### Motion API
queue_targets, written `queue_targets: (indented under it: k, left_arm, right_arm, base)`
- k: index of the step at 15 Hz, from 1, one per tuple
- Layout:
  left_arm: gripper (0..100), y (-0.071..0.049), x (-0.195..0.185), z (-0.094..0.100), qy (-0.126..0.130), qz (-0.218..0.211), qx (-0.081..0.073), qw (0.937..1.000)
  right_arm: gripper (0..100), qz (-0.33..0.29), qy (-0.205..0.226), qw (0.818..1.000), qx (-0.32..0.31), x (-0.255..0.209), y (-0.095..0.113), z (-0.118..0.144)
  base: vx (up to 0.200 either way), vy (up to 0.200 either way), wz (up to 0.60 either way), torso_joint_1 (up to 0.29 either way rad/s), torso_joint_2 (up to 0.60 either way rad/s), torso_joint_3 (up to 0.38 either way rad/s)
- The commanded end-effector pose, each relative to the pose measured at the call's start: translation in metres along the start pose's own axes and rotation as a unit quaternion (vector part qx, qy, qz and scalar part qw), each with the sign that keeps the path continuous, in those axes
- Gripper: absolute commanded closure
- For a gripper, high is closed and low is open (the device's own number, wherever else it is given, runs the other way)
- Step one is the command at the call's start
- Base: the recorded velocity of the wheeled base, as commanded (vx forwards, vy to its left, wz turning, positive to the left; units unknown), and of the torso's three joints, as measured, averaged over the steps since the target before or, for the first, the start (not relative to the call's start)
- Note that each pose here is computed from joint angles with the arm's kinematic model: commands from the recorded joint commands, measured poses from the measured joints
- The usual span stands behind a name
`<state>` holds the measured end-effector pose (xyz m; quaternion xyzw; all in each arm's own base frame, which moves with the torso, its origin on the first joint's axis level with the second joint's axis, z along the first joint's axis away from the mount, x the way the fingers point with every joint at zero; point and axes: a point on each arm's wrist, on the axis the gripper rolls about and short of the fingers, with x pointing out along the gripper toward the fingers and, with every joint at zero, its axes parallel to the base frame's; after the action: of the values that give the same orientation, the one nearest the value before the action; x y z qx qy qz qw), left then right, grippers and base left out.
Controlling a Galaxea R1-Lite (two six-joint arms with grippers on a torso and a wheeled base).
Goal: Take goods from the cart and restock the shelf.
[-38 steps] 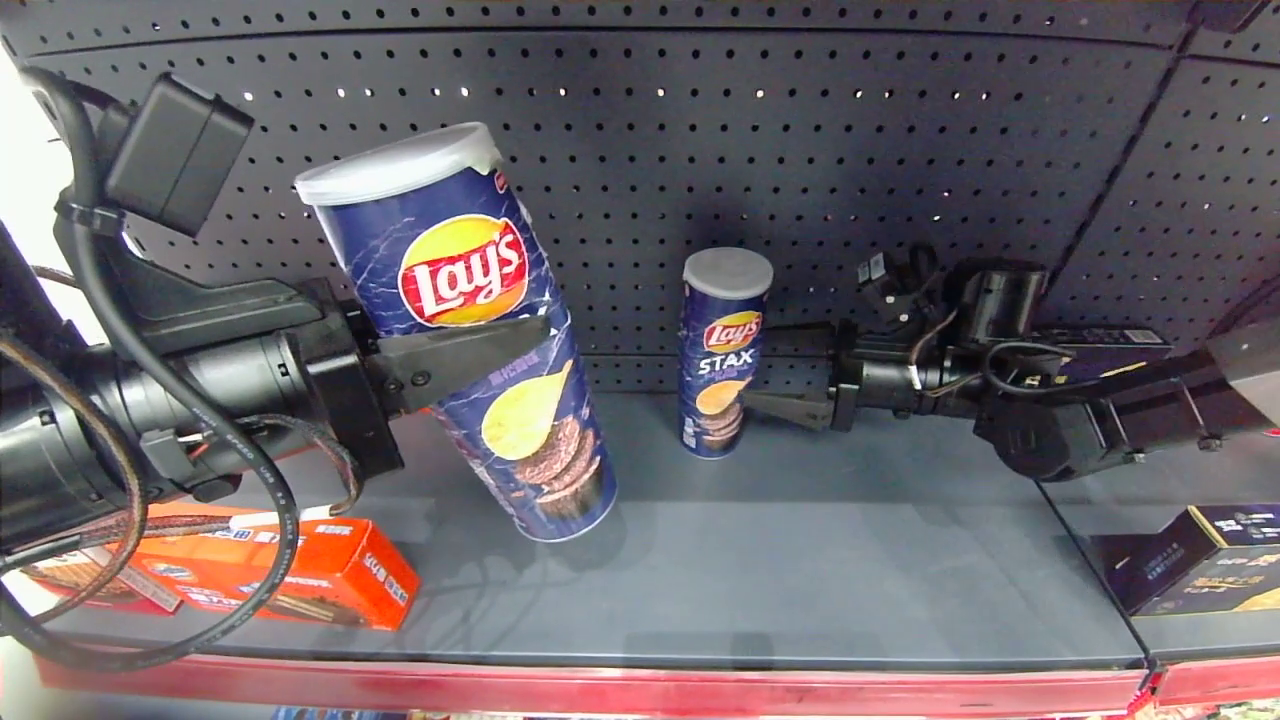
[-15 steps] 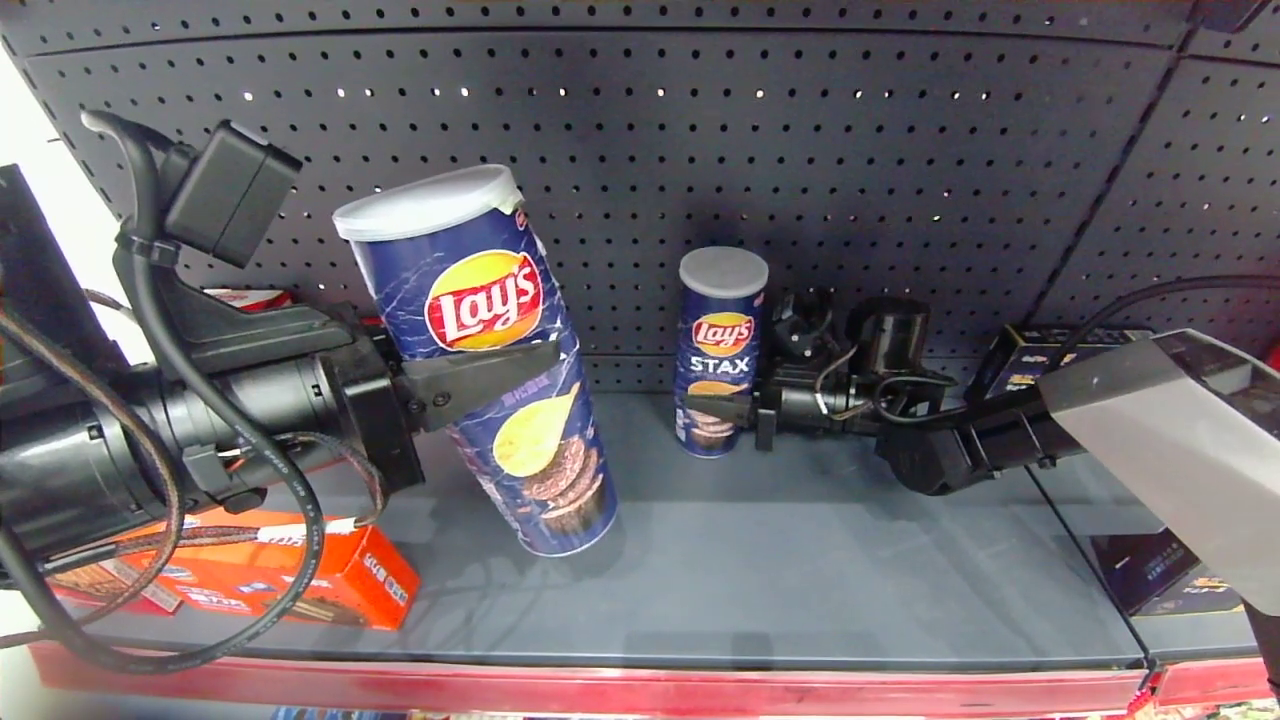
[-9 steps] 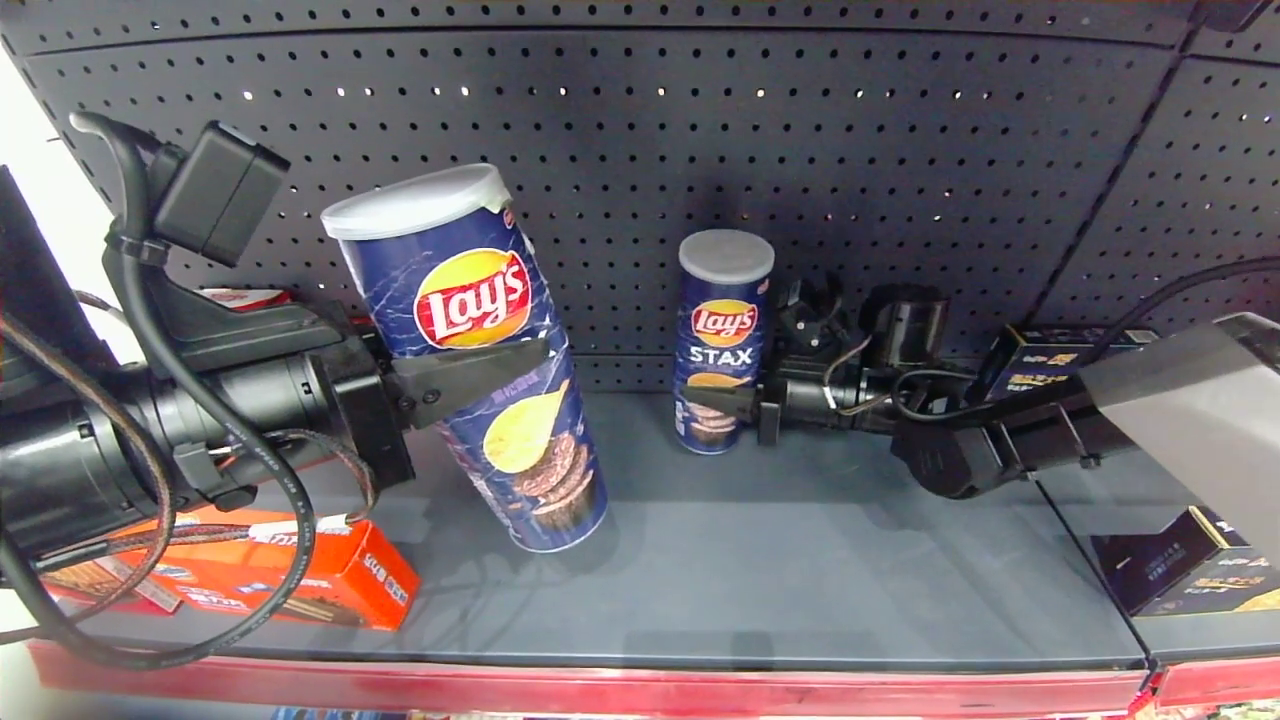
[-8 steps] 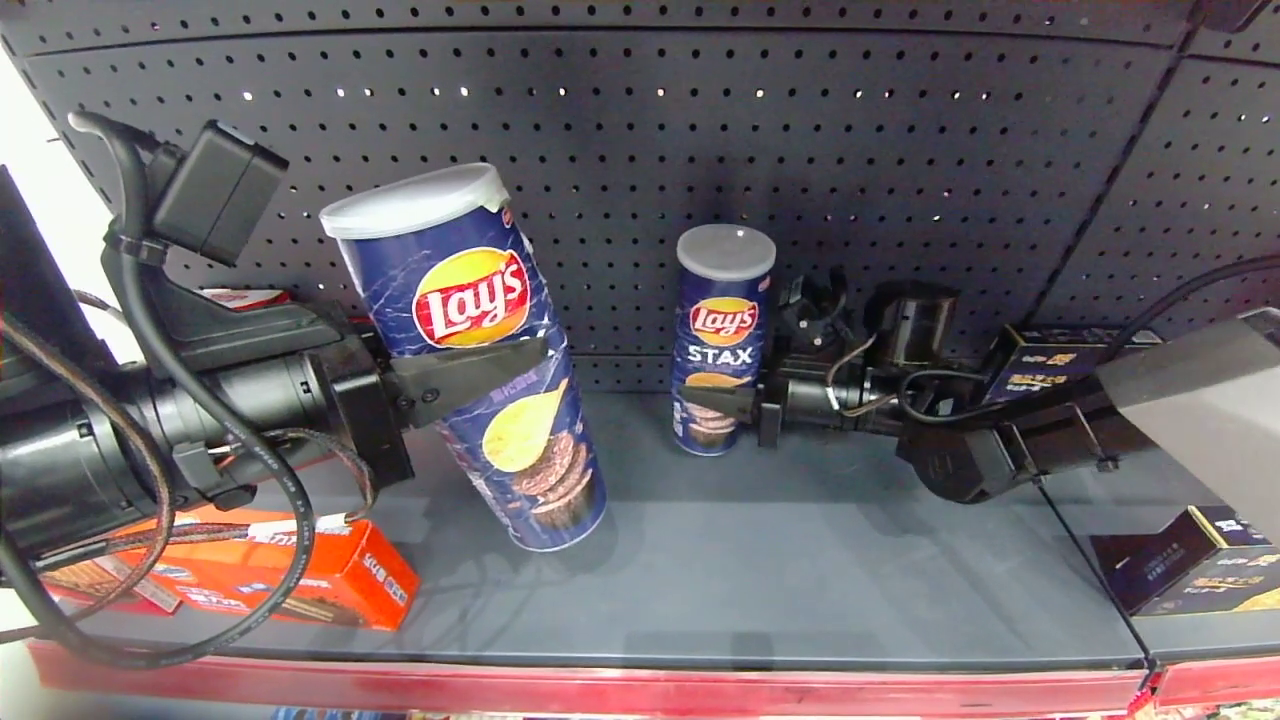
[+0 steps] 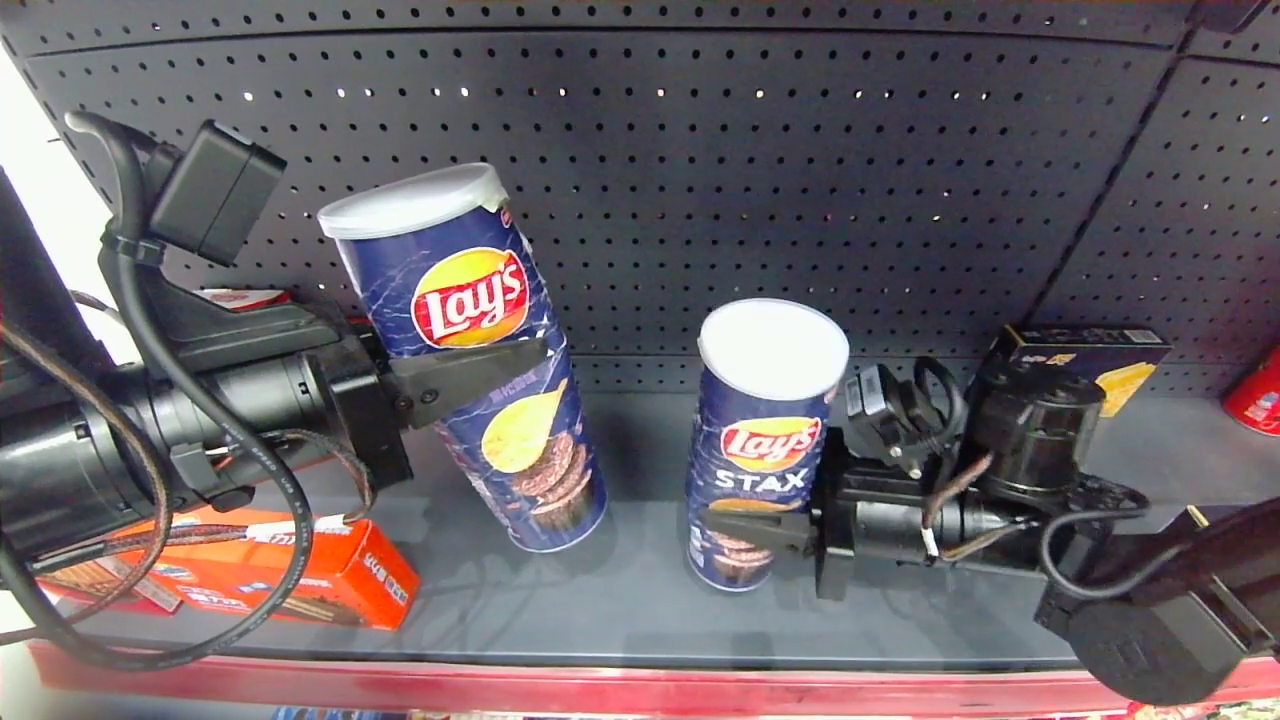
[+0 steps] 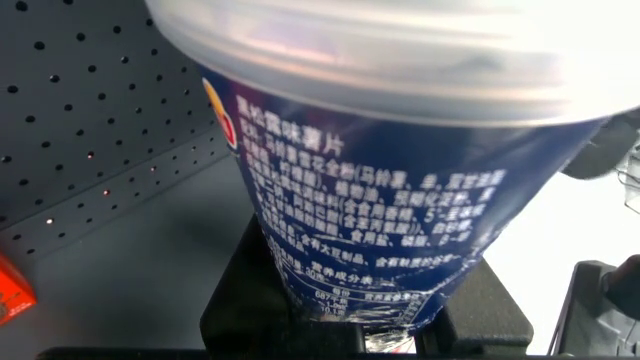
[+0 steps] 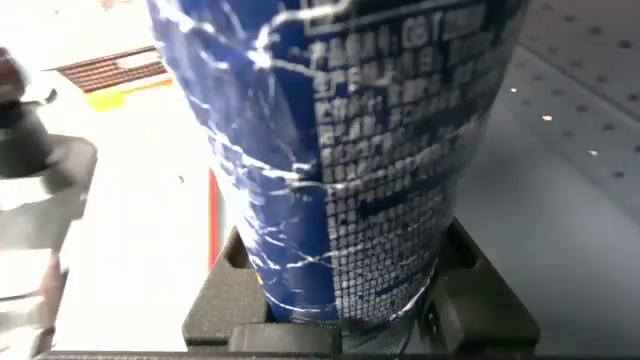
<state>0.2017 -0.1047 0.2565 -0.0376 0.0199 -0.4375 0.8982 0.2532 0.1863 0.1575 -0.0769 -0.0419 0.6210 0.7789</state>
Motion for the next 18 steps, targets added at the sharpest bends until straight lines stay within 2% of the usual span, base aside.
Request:
queue_targets:
  k: [1, 9, 15, 18]
  left_arm:
    - [100, 0.0, 0.0, 0.0, 0.0, 0.0, 0.0, 1.0]
    - [100, 0.0, 0.0, -0.001, 0.001, 0.002, 0.0, 1.0]
    - [100, 0.0, 0.0, -0.002, 0.003, 0.003, -0.003, 1.0]
    - [100, 0.001, -0.002, -0.011, 0.016, 0.004, -0.009, 0.9998]
  right_arm:
    - [100, 0.002, -0.001, 1.0, 0.0, -0.017, 0.02, -0.005]
    - [100, 0.003, 0.013, 1.0, 0.015, -0.008, 0.016, -0.04]
    - [100, 0.002, 0.016, 1.0, 0.019, -0.004, 0.009, -0.055]
    - [100, -0.001, 0.018, 1.0, 0.018, -0.006, 0.009, -0.056]
  base:
    - [0.0, 0.0, 0.0, 0.0, 0.0, 0.0]
    - [0.0, 0.0, 0.0, 0.0, 0.0, 0.0]
    - [0.0, 0.0, 0.0, 0.0, 0.0, 0.0]
    - [0.0, 0.0, 0.0, 0.0, 0.0, 0.0]
